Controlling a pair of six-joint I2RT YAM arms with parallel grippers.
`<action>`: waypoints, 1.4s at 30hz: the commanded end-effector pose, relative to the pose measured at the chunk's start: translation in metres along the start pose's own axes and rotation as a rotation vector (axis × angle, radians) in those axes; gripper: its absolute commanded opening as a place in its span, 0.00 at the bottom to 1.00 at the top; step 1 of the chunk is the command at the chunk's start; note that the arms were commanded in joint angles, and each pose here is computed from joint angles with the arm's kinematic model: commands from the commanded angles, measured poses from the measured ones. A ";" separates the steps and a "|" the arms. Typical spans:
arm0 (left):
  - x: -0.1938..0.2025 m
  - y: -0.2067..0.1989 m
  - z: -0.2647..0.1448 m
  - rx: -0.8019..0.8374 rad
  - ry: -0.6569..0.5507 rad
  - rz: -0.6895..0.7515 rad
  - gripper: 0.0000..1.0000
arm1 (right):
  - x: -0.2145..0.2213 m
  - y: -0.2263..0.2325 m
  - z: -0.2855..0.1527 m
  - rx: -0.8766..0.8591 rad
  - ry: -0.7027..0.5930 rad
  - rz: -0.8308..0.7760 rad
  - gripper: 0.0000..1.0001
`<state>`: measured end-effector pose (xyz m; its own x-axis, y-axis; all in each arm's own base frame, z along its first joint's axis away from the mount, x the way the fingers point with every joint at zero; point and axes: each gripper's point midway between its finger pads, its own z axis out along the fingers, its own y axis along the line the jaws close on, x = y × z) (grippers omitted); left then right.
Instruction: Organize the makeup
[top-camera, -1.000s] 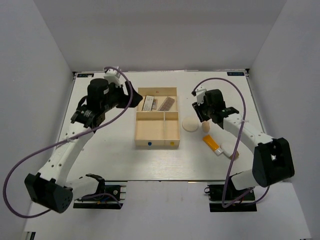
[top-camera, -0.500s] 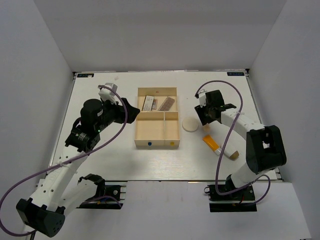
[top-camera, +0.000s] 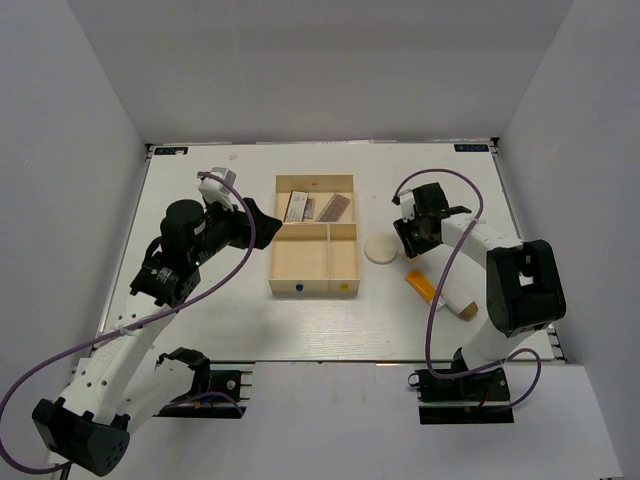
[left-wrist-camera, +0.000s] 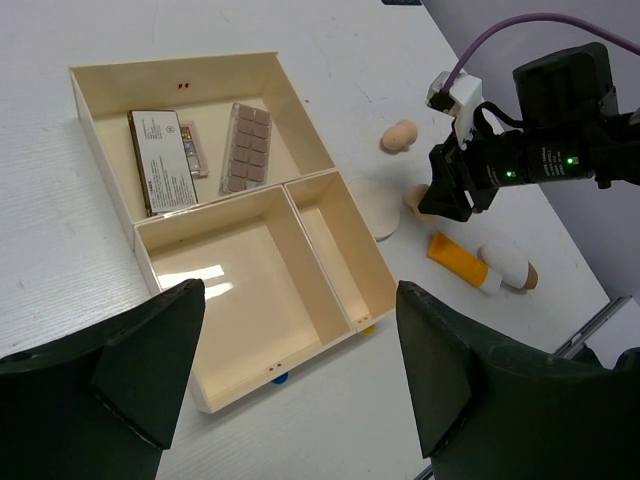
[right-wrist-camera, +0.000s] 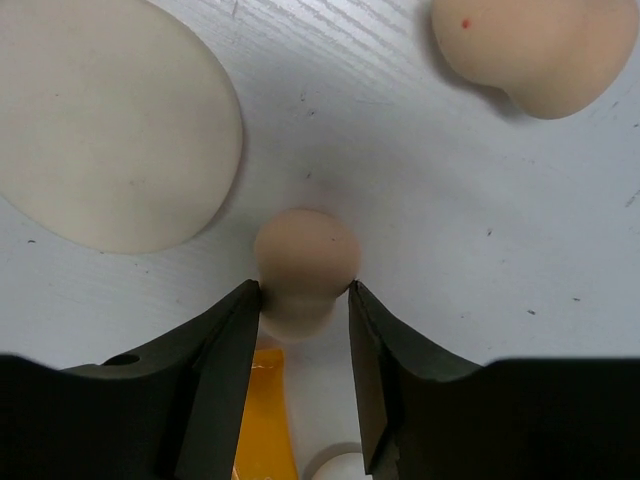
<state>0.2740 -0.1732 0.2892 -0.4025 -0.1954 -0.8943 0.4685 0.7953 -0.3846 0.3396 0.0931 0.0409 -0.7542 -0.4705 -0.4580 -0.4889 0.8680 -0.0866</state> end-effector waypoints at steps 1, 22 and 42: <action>0.001 -0.005 -0.001 0.024 -0.003 0.008 0.87 | -0.009 0.004 0.000 -0.050 -0.005 -0.002 0.46; 0.008 -0.002 0.006 0.025 0.026 0.001 0.87 | -0.068 0.041 -0.087 -0.220 -0.357 -0.148 0.03; 0.017 0.003 0.015 0.012 0.062 -0.006 0.88 | -0.110 0.140 -0.087 -0.452 -0.370 -0.424 0.14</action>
<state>0.2811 -0.1798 0.2663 -0.4641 -0.1676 -0.8698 0.4576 0.7954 -0.3974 0.3116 0.2430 0.1570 -0.3226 -0.5747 -0.7521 -0.8862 0.4625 0.0267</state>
